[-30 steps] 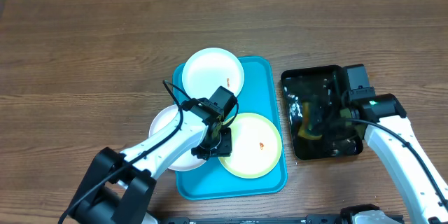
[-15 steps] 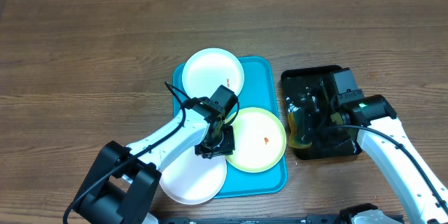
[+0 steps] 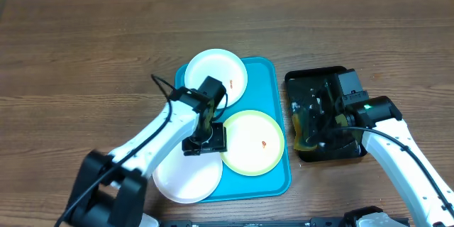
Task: Clean dirty plates on tray and stack at the side
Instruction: 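Grasp the lower white plate rim with the left gripper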
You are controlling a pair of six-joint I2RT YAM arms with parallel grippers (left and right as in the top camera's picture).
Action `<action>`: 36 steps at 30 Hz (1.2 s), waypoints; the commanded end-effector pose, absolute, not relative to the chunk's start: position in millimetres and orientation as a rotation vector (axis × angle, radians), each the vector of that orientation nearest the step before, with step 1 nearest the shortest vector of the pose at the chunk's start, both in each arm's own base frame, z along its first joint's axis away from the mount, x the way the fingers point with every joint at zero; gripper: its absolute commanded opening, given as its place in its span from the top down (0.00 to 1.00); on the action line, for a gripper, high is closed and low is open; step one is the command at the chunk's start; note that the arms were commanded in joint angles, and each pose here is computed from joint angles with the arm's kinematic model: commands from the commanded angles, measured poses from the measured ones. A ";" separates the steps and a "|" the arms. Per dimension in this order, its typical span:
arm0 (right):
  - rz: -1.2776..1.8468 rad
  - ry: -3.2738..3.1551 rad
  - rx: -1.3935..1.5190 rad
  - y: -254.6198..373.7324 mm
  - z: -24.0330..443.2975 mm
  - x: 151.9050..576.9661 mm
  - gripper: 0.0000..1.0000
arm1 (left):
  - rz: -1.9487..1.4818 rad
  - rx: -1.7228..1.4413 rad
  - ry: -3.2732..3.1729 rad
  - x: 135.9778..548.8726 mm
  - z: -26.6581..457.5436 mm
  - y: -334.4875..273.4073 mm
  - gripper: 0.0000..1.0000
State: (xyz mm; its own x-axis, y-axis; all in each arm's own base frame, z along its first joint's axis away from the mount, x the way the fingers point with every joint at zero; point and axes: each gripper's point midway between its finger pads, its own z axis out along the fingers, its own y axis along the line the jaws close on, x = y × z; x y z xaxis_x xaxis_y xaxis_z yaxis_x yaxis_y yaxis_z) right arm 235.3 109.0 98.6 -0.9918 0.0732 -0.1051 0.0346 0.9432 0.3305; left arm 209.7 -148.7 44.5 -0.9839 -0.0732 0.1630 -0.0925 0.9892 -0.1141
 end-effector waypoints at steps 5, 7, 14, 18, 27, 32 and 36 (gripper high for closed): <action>0.509 2.929 0.051 111.3 112.1 243.9 0.96 | 0.239 0.154 -3.093 213.3 99.2 -121.4 0.23; 0.509 2.928 0.051 111.3 112.1 244.0 0.96 | 0.157 0.243 -3.086 205.1 105.8 -101.6 0.19; 0.509 2.928 0.052 111.3 112.1 244.0 0.96 | -0.098 0.488 -2.990 179.5 111.5 -45.1 0.18; 0.509 2.928 0.052 111.4 112.2 244.0 0.96 | -0.136 0.588 -2.937 170.8 97.1 -32.1 0.15; 0.512 2.921 0.056 111.8 112.6 245.7 0.96 | -0.108 0.848 -2.872 172.2 82.2 -17.1 0.23; 0.514 2.914 0.060 112.2 113.1 247.4 0.96 | -0.101 0.927 -2.851 167.0 54.5 -13.4 0.27; 0.514 2.913 0.059 112.3 113.2 247.6 0.96 | -0.105 0.978 -2.821 160.4 43.0 -6.7 0.34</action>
